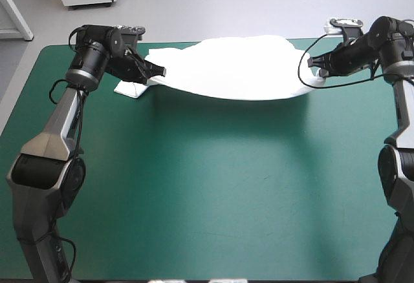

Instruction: Fold the cloth

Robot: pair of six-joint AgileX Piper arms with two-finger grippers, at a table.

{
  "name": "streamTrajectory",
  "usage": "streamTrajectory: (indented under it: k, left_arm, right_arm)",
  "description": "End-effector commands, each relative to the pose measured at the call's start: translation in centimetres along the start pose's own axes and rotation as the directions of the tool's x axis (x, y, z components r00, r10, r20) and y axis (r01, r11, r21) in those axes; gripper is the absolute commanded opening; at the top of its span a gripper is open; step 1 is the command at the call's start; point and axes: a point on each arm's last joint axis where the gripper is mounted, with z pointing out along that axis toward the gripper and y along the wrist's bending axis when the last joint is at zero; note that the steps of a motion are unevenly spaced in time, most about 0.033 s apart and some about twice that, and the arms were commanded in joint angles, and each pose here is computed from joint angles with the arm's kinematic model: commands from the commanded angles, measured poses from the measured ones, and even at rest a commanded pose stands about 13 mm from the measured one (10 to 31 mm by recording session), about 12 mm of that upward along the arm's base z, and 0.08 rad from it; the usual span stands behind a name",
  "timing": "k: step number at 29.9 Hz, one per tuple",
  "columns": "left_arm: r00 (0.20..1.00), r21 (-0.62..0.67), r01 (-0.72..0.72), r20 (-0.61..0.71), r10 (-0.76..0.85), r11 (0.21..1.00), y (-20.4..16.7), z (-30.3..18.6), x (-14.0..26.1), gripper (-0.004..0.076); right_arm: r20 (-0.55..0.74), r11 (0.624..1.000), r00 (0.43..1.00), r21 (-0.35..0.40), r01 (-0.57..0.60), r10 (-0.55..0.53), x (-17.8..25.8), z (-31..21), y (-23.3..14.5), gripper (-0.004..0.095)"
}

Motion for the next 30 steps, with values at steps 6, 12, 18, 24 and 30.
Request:
streamTrajectory:
  k: [6, 12, 18, 24, 30]
  left_arm:
    - [0.999, 0.039, -0.009, -0.05, 0.011, 0.999, -0.5, -7.2, 7.1, -0.0009]
    - [0.991, 0.041, -0.011, -0.132, 0.016, 0.999, -0.4, -8.8, 14.1, -0.0009]
    - [0.985, 0.044, -0.009, -0.169, 0.017, 0.999, -0.5, -9.9, 20.1, -0.0009]
    - [0.966, 0.064, 0.002, -0.257, 0.015, 0.998, -0.9, -8.8, 25.8, -0.0009]
    - [0.939, 0.094, -0.002, -0.342, 0.034, 0.996, -1.5, -7.4, 29.5, -0.0009]
  right_arm:
    - [0.01, 0.998, 1.0, -0.059, 0.019, -0.018, 5.0, -7.1, 3.4, -0.0013]
    - [-0.093, 0.998, 0.994, 0.033, 0.059, -0.055, 10.6, -8.4, 4.6, -0.0013]
    - [-0.229, 0.993, 0.968, 0.031, 0.11, -0.1, 16.3, -7.3, 6.8, -0.0013]
    - [-0.337, 0.994, 0.94, 0.07, 0.085, -0.056, 21.6, -6.4, 7.0, -0.0013]
    - [-0.359, 0.994, 0.933, 0.076, 0.072, -0.041, 25.9, -7.0, 7.0, -0.0013]
